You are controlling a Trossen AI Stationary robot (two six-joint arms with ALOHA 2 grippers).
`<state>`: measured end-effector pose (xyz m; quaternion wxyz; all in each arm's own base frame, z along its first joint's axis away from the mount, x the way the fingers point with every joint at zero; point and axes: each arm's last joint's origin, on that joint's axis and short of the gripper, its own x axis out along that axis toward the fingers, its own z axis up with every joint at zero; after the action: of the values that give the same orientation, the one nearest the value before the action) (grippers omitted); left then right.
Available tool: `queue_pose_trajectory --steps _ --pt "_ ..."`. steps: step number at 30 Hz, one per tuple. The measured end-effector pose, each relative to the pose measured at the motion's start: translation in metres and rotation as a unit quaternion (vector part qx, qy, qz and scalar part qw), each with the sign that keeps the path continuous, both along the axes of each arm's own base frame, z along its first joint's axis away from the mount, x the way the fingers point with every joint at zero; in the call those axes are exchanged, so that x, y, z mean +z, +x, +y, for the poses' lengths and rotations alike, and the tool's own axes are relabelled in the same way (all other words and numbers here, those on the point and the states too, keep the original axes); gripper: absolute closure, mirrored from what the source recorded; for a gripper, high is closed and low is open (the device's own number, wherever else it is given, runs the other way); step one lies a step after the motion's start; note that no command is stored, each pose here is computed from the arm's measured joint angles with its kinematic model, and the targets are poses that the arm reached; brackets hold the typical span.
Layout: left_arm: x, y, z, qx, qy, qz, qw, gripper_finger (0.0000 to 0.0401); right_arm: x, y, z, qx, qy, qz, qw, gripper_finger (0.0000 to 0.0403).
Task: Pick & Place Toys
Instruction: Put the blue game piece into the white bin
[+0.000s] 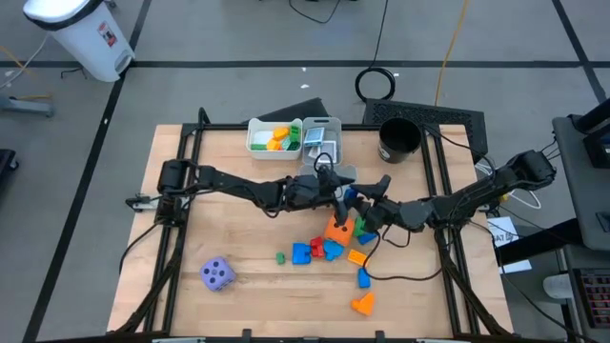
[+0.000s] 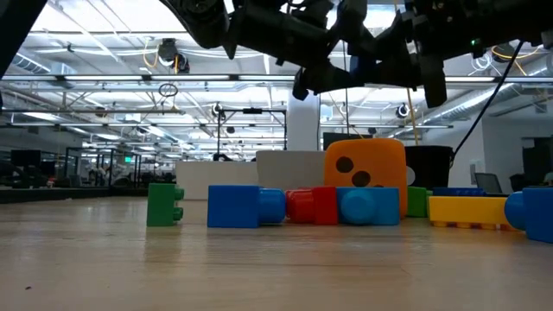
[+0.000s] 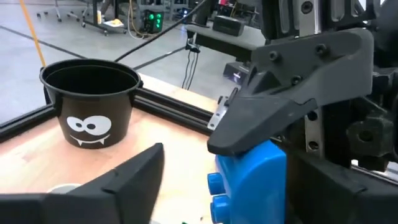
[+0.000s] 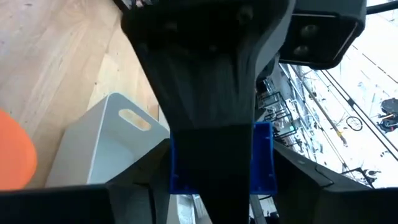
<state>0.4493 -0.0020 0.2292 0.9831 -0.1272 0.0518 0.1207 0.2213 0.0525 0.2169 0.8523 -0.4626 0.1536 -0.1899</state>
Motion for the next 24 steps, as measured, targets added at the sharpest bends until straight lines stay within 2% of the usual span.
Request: queue_pose_trajectory --steps 5,8,14,19,22,24 --pt "-0.001 0.0 0.001 -0.002 -0.01 0.002 1.0 0.0225 0.0 0.0 0.0 0.0 0.003 -0.001 1.0 0.0211" --pt "0.006 -0.003 0.003 -0.012 -0.017 0.006 1.0 0.0304 0.0 0.0 0.0 0.0 0.037 -0.019 0.999 0.0211" --pt "0.028 -0.018 0.005 -0.01 0.003 0.036 0.999 0.0303 0.003 0.0 0.001 -0.007 0.152 -0.088 0.984 0.021" --pt "0.05 -0.034 0.004 0.093 0.047 0.051 0.993 0.0303 0.007 -0.009 -0.001 -0.014 0.216 -0.11 0.97 0.021" --pt "0.048 -0.048 0.006 0.145 0.064 0.083 0.984 0.0303 0.017 -0.019 0.0 0.023 0.254 -0.115 0.96 0.021" --pt "0.046 -0.06 0.01 0.169 0.066 0.08 0.98 0.0303 0.022 -0.027 0.0 0.056 0.282 -0.114 0.951 0.021"
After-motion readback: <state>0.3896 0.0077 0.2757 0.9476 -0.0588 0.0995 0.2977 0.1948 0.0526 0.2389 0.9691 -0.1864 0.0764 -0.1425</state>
